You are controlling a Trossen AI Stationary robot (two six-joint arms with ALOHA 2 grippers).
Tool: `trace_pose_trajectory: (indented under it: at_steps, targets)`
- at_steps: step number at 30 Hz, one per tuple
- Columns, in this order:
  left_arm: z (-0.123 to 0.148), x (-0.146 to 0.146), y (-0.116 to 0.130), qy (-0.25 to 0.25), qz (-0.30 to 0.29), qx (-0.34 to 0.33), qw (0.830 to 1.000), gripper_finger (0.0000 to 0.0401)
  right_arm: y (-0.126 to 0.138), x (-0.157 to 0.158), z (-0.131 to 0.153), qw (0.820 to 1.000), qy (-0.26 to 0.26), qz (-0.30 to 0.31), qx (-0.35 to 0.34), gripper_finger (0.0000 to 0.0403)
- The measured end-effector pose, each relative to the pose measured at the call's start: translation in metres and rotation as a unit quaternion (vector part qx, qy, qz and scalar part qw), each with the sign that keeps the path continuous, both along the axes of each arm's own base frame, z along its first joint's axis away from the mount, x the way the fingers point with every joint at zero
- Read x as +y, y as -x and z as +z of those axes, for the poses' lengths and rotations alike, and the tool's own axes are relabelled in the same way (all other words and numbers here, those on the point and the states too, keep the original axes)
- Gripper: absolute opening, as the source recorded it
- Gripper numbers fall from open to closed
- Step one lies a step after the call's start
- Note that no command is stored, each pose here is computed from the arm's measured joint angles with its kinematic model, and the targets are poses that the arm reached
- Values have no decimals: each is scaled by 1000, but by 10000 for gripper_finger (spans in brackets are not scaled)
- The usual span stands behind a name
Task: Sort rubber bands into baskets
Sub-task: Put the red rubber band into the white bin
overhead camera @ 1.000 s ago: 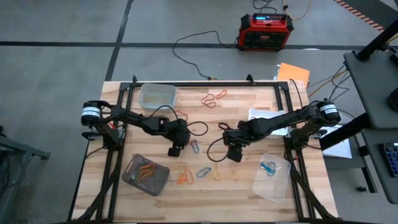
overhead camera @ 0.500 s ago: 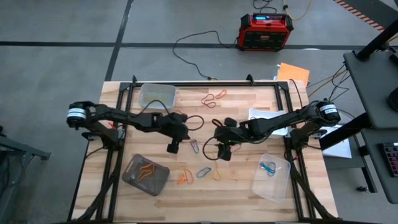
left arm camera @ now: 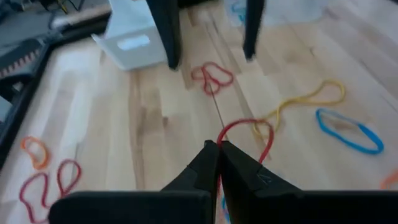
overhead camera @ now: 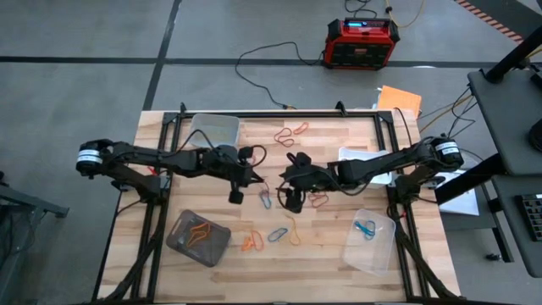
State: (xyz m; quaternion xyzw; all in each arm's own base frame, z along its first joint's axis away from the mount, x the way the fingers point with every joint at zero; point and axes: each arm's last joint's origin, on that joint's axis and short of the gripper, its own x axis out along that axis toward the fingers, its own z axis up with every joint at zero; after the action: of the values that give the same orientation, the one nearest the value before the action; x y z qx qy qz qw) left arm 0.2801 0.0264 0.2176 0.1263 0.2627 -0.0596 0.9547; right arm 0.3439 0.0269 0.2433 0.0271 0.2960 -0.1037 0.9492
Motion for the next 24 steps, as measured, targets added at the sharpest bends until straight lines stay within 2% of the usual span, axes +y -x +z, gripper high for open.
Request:
trace_pose_trajectory:
  at_steps: [4, 10, 16, 20, 24]
  targets:
    - [4, 0, -2, 1, 2, -21, 1000, 0, -1, 0, -3, 1000, 2, 1, 3, 220]
    - [8, 0, -4, 6, 5, -45, 999, 0, -12, 0, -21, 999, 35, 3, 15, 273]
    - [12, 0, -6, 28, 7, -66, 997, 0, -30, -4, -36, 999, 46, 3, -20, 314]
    - [19, -3, -8, 61, -31, -101, 993, 0, -40, -11, -44, 998, 50, -5, -45, 325]
    - [20, -3, -8, 63, -34, -105, 992, 0, -43, -16, -47, 997, 53, -10, -52, 319]
